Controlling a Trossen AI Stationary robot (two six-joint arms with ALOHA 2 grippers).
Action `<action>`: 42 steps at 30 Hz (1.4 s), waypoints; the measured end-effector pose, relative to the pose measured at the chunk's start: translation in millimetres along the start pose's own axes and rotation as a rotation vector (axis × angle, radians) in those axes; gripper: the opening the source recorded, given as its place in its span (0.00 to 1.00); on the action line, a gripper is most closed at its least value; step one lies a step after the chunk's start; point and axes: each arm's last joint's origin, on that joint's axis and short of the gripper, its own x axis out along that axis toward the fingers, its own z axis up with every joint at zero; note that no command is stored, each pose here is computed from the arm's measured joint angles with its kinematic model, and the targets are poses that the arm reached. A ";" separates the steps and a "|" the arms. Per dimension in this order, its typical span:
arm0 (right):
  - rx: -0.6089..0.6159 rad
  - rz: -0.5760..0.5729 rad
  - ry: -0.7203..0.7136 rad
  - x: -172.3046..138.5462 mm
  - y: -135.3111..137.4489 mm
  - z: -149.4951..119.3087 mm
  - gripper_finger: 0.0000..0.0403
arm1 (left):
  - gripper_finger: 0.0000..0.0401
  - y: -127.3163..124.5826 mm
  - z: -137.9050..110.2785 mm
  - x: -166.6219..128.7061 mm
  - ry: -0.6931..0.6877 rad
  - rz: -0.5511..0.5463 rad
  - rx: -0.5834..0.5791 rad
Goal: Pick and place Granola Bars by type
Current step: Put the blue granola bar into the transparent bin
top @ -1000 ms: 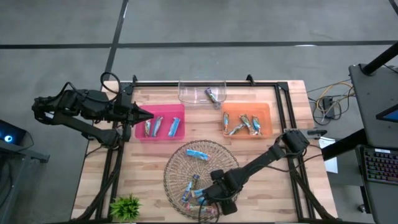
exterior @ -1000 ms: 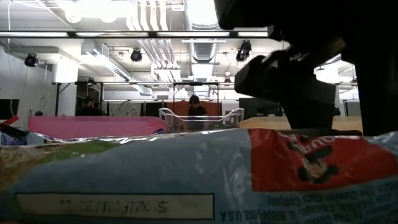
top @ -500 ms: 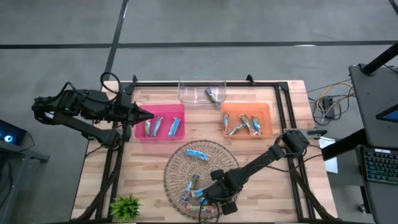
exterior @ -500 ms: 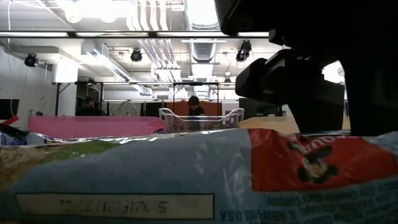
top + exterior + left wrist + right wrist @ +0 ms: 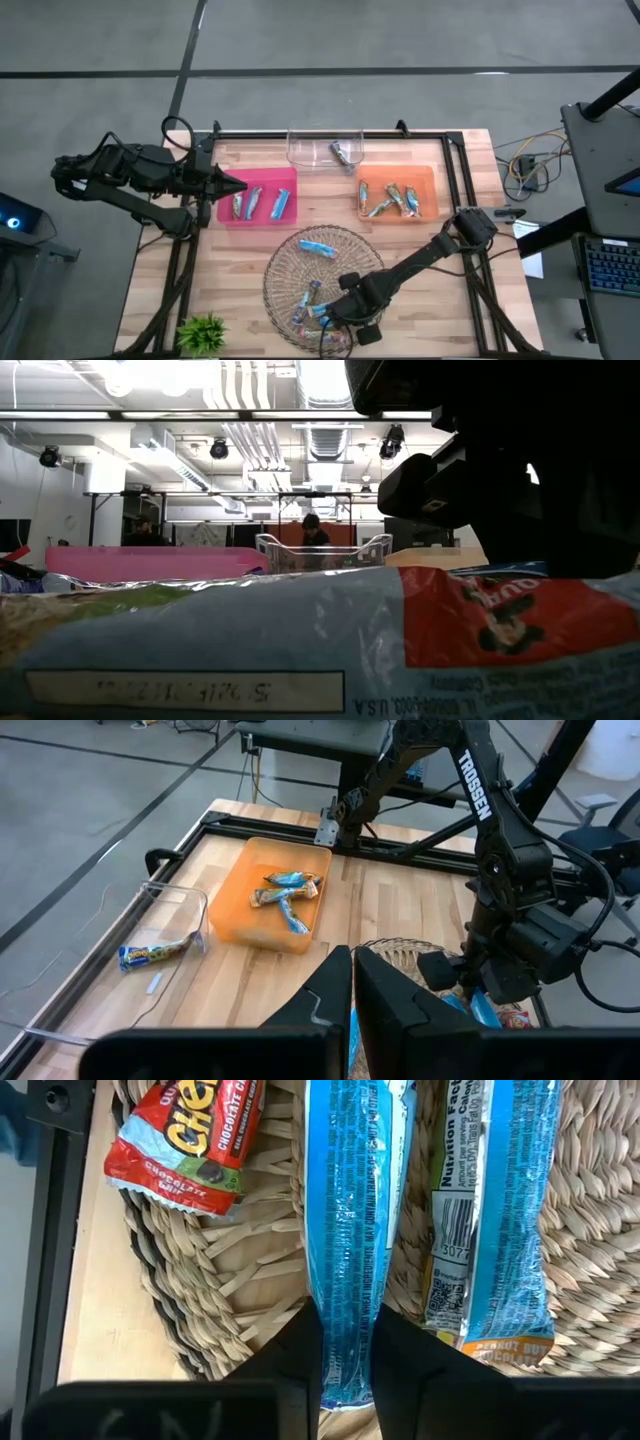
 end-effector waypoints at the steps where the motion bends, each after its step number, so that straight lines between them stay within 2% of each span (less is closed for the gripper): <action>1: 0.000 0.002 0.000 0.0 -0.1 0.0 0.13 | 0.00 0.0 0.0 0.0 0.000 0.000 0.000; 10: 0.009 0.057 -0.017 -12.8 5.5 7.3 0.13 | 0.00 0.0 0.0 0.0 0.000 -0.001 -0.001; 20: -0.017 0.066 -0.053 -57.6 17.4 26.3 0.13 | 0.00 0.0 0.0 0.0 0.000 -0.001 -0.001; 27: -0.033 0.087 -0.142 -87.5 22.8 41.4 0.13 | 0.00 0.0 0.0 0.0 0.000 -0.001 -0.001; 42: 0.011 0.086 -0.195 -125.4 9.8 53.8 0.13 | 0.00 0.0 0.0 0.0 0.000 -0.001 0.000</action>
